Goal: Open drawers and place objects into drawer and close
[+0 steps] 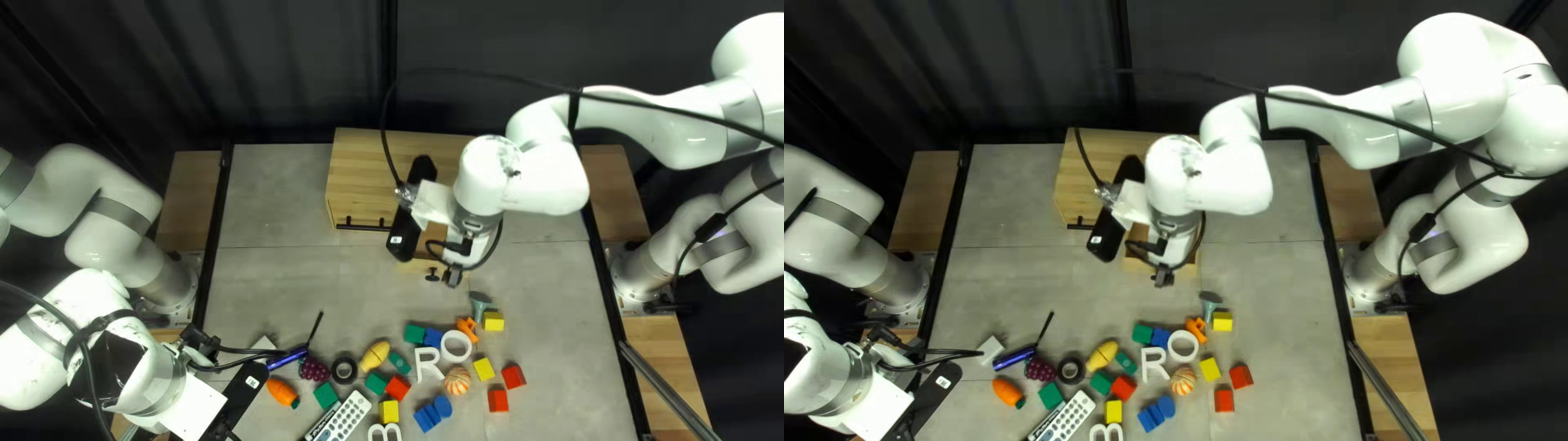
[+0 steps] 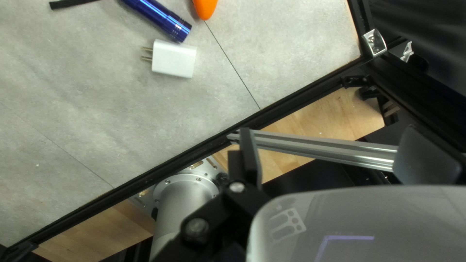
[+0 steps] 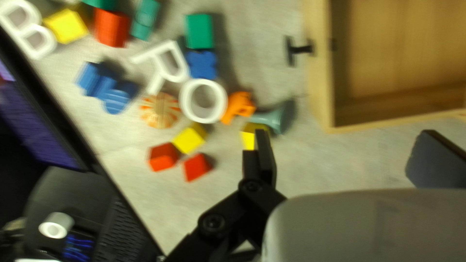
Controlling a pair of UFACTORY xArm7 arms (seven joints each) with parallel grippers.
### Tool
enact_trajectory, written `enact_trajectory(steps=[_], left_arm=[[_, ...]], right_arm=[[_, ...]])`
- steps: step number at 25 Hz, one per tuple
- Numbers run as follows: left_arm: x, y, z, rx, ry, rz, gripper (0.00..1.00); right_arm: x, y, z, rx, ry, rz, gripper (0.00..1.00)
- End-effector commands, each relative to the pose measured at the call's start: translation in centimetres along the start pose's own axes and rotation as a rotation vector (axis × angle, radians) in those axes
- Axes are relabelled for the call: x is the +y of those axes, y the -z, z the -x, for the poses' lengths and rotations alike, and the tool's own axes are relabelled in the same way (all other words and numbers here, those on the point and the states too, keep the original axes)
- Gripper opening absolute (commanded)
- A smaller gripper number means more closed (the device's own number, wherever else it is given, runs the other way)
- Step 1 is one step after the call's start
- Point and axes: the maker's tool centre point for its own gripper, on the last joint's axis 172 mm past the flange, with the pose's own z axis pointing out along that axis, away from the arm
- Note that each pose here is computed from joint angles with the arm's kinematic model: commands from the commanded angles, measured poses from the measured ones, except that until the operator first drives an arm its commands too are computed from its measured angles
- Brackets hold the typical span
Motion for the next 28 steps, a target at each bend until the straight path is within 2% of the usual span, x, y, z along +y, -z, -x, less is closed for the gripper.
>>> enact_trajectory(steps=[1, 11, 17, 28], left_arm=[[0.0, 0.0, 0.0, 0.000, 0.000, 0.000, 1.00], [0.0, 0.0, 0.0, 0.000, 0.000, 0.000, 1.00], [0.0, 0.0, 0.0, 0.000, 0.000, 0.000, 1.00], [0.0, 0.0, 0.0, 0.000, 0.000, 0.000, 1.00]], right_arm=[[-0.3, -1.4, 0.0, 0.013, 0.020, -0.024, 1.00], [-1.9, -3.3, -2.0, 0.010, 0.051, -0.063, 1.00], [-1.2, -4.2, -2.2, 0.000, 0.057, -0.074, 1.00], [1.3, -3.8, -2.1, -0.045, 0.099, 0.000, 1.00]])
